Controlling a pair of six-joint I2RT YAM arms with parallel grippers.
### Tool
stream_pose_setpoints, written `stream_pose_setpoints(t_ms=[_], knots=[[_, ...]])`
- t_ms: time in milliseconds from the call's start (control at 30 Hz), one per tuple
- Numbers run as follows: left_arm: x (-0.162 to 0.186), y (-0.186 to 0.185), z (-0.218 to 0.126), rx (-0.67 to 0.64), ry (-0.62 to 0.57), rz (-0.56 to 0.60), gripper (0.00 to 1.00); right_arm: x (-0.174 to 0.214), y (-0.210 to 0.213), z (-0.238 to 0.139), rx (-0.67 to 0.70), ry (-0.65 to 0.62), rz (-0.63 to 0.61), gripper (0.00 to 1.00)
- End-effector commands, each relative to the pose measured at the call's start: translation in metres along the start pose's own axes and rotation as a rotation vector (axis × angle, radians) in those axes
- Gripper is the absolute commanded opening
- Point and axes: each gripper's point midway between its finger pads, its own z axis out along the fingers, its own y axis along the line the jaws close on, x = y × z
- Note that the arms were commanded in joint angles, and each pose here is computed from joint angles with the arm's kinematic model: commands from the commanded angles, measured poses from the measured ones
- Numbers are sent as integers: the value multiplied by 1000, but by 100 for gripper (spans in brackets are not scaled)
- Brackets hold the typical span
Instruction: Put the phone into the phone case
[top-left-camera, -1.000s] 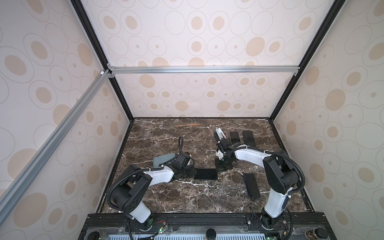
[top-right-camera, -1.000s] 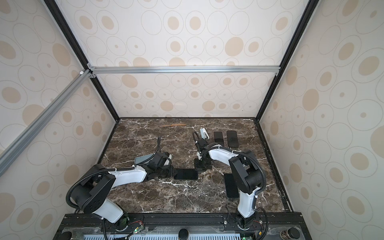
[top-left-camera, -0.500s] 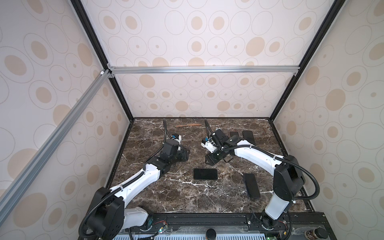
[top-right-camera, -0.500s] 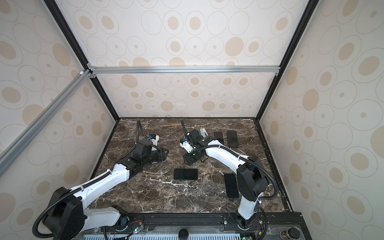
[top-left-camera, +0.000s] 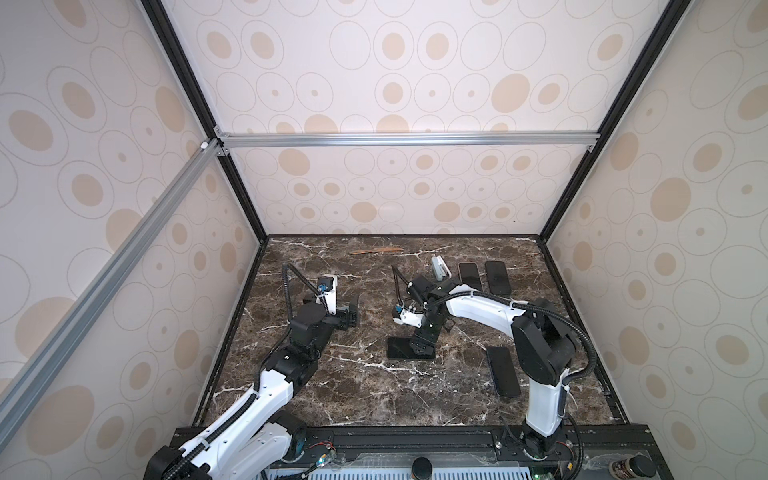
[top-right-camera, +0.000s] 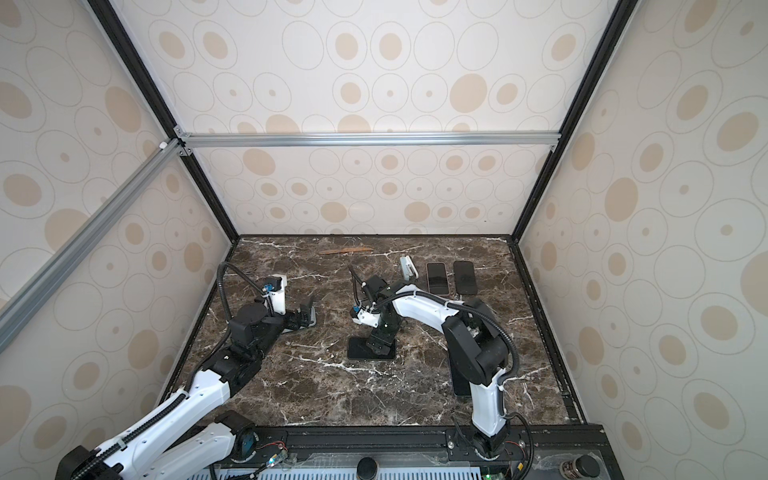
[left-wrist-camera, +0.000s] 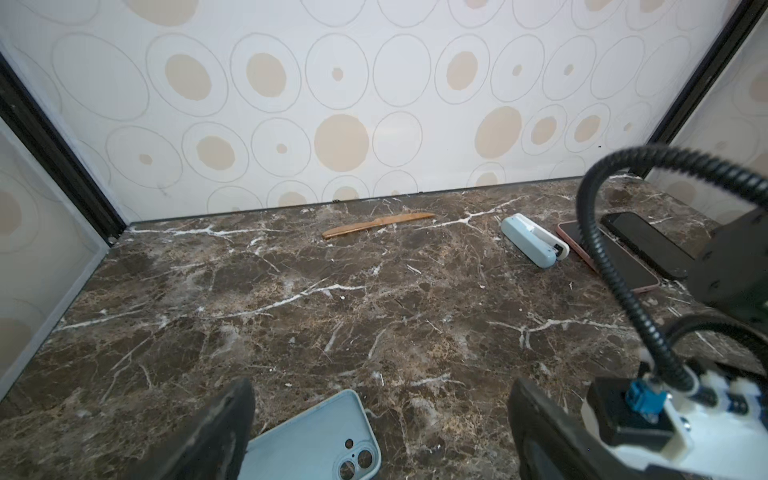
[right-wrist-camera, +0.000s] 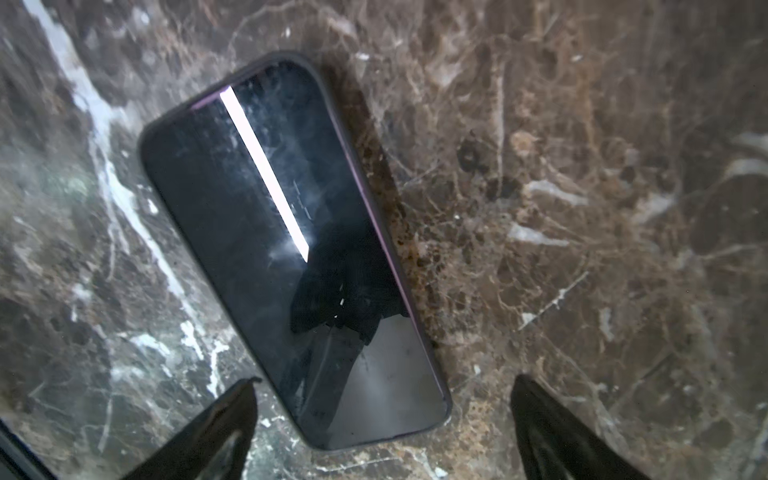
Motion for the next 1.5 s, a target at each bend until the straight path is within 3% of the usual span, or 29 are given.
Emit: stream_pose_setpoints(t_ms=[0,533,867,1167,1300,1467], knots=[[-22,5,-2,-21,-72,32,96,-3,0,-1,18,6,-61,100],[-16,-6,7,30,-39,28,97,6,16,25,-35,88,-97,100],[-15,-3,8,17,-34,32,97,2,31,8,-47,28,-100,100],[-15,-3,10,18,-28,34,97,5,45,8,-55,66,-129,100],[-16,-2,10,17,-32,36,97,16,38,25,13,129,-129,100],[-15,0,12,7,-34,33,98,16,34,30,48,114,-114,96]])
